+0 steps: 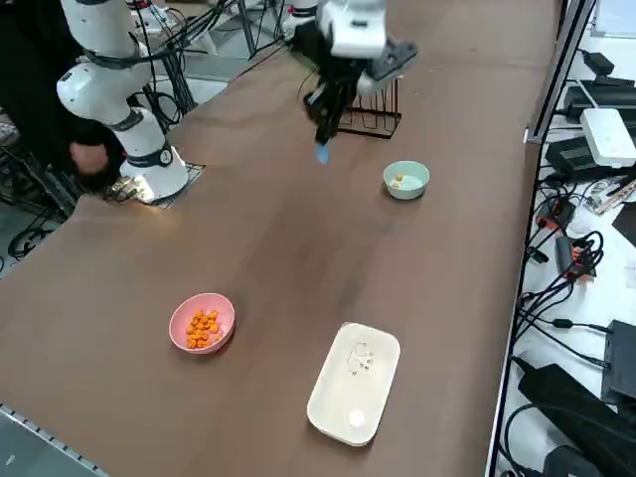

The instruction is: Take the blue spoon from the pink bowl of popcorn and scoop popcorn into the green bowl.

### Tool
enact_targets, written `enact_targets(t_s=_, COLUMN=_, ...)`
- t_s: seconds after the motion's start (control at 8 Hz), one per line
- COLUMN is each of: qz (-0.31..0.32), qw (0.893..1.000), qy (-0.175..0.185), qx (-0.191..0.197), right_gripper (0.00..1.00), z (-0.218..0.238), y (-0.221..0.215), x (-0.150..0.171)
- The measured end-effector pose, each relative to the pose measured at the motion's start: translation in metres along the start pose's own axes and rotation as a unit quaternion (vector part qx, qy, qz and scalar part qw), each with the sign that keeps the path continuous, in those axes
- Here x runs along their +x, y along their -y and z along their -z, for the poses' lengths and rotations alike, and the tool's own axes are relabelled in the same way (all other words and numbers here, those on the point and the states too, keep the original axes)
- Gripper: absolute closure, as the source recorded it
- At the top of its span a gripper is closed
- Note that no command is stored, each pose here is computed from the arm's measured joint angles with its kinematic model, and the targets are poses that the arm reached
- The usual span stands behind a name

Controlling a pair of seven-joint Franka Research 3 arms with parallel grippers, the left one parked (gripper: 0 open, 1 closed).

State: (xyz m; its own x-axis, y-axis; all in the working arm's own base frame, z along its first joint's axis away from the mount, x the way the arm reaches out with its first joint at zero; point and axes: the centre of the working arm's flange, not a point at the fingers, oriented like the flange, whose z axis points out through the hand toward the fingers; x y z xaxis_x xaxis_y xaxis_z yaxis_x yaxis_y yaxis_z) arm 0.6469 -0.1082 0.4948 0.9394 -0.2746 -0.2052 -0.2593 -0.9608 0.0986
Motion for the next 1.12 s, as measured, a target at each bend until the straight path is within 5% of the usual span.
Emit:
enact_targets(t_s=0.5, qz=0.036, qw=0.996, qy=-0.073, qx=-0.041, right_gripper=0.89, z=-0.079, y=-0.108, x=-0.001)
enact_targets(t_s=0.75, qz=0.054, qw=0.986, qy=-0.114, qx=-0.113, right_gripper=0.89, z=-0.111, y=-0.171, x=-0.008)
enact_targets(t_s=1.12, qz=0.075, qw=0.977, qy=-0.122, qx=-0.157, right_gripper=0.89, z=-0.162, y=-0.186, x=-0.023)
